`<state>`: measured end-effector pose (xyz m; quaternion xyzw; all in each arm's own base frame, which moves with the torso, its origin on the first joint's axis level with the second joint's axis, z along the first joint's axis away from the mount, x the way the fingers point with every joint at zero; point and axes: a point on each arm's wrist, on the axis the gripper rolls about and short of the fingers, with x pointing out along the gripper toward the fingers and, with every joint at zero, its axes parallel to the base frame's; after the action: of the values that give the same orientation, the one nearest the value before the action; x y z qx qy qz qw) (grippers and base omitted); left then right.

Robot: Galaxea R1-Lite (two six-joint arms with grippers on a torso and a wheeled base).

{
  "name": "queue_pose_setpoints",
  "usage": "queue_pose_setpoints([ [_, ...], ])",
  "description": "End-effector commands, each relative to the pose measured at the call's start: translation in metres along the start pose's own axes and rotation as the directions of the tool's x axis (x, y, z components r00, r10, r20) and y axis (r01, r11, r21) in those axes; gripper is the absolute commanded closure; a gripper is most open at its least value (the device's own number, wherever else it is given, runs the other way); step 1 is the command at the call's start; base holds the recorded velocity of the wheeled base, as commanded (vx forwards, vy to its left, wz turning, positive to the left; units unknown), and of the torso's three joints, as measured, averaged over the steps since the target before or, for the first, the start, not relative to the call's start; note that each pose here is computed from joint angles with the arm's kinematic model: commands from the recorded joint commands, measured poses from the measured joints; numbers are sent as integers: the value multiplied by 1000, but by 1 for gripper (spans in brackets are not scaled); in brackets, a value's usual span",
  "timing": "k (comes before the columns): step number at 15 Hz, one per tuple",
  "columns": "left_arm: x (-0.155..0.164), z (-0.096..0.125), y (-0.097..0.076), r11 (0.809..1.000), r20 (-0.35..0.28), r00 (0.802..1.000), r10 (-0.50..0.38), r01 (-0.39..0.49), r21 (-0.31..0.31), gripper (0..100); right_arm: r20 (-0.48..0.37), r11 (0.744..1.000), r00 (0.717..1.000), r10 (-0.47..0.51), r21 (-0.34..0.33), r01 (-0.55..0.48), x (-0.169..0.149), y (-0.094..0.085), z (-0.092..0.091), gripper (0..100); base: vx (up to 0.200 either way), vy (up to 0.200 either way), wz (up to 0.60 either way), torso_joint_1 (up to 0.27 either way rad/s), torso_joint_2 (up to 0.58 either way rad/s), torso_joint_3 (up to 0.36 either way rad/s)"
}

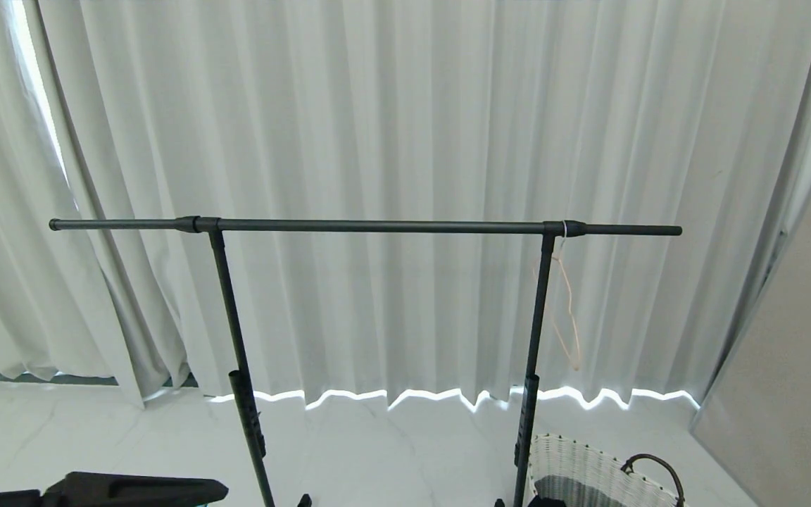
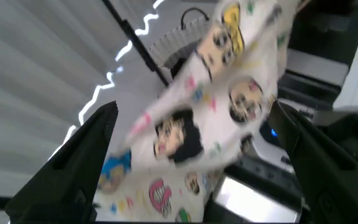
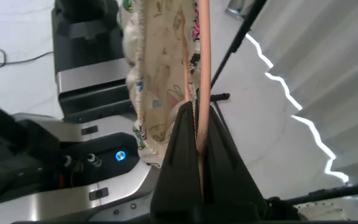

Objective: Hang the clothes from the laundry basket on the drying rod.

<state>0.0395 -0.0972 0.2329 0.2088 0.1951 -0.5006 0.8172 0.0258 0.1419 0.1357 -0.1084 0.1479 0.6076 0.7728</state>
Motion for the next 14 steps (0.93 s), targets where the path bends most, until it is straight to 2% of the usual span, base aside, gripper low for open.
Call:
queue_pose_setpoints([
  [1,37,5,-4,1000,-48,999,-10,10,7,0,-4,999,999,41,-25,-41,0,6,0,100,0,0,0,0,0,0],
  [3,45,3,-6,999,-66,997,-50,51,8,0,-6,998,998,61,-35,-61,1,10,0,100,0,0,0,0,0,0],
  [4,46,-3,-7,994,-81,991,-106,108,15,0,-8,997,997,72,-41,-72,1,12,0,100,0,0,0,0,0,0],
  [8,50,-6,2,996,-99,993,-68,72,46,0,-34,994,995,97,-56,-99,5,17,-3,100,0,0,0,0,0,0],
  [13,52,-8,0,993,-104,989,-106,112,46,0,-37,992,995,95,-75,-98,14,19,4,100,0,0,0,0,0,0],
  [14,51,-11,0,992,-106,989,-108,113,46,100,-35,993,995,94,-75,-96,14,19,4,100,0,0,0,0,0,0],
])
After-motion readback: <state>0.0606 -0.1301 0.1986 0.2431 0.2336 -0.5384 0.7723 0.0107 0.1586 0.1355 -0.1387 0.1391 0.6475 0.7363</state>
